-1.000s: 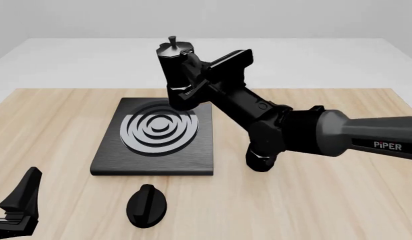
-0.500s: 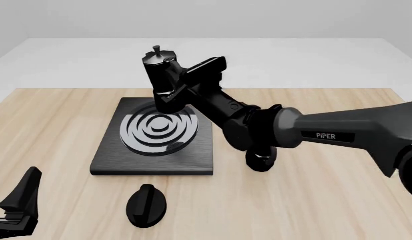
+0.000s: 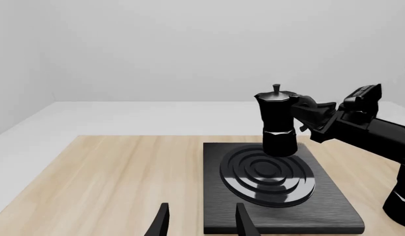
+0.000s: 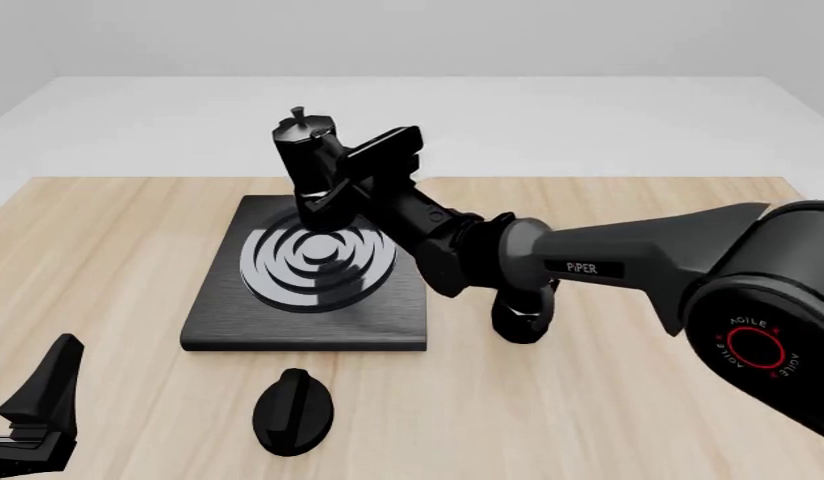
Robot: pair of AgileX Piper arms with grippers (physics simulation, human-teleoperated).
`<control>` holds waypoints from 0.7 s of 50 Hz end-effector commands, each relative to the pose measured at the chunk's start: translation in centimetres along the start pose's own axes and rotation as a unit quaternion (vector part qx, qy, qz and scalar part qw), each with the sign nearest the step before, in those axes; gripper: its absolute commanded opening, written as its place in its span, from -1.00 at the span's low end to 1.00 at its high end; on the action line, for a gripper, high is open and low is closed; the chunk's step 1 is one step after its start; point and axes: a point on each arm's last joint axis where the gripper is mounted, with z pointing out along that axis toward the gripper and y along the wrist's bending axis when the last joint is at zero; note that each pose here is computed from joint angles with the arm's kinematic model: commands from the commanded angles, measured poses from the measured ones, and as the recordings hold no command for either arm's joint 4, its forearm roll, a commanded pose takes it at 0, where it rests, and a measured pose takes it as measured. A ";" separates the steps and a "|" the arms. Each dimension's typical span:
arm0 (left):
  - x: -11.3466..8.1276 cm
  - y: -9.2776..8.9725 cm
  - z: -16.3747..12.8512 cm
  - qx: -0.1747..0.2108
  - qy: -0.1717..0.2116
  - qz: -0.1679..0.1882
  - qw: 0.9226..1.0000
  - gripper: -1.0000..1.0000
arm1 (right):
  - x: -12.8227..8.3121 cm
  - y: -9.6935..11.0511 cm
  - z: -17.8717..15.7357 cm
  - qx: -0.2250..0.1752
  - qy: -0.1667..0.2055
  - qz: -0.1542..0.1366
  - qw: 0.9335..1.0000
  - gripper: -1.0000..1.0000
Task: Put the right moka pot on the stove.
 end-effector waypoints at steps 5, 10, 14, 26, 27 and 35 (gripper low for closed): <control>0.0 0.0 0.0 0.000 0.000 0.000 1.000 1.00 | 0.2 0.4 1.8 -0.002 -0.015 -0.003 1.000 -1.00; 0.0 0.0 0.0 0.000 0.000 0.000 1.000 1.00 | 1.2 0.9 2.1 -0.008 -0.009 -0.006 1.000 -1.00; 0.0 0.0 0.0 0.000 0.000 0.000 1.000 1.00 | 1.7 0.9 2.2 -0.007 -0.007 -0.003 1.000 -1.00; 0.0 0.0 0.0 0.000 0.000 0.000 1.000 1.00 | 3.0 0.8 1.9 -0.006 0.001 0.008 1.000 -1.00; 0.0 0.0 0.0 0.000 0.000 0.000 1.000 1.00 | 3.1 0.8 1.9 -0.007 0.002 0.008 1.000 -1.00; 0.0 0.0 0.0 0.000 0.000 0.000 1.000 1.00 | 3.4 0.7 1.4 -0.005 0.006 0.011 1.000 -1.00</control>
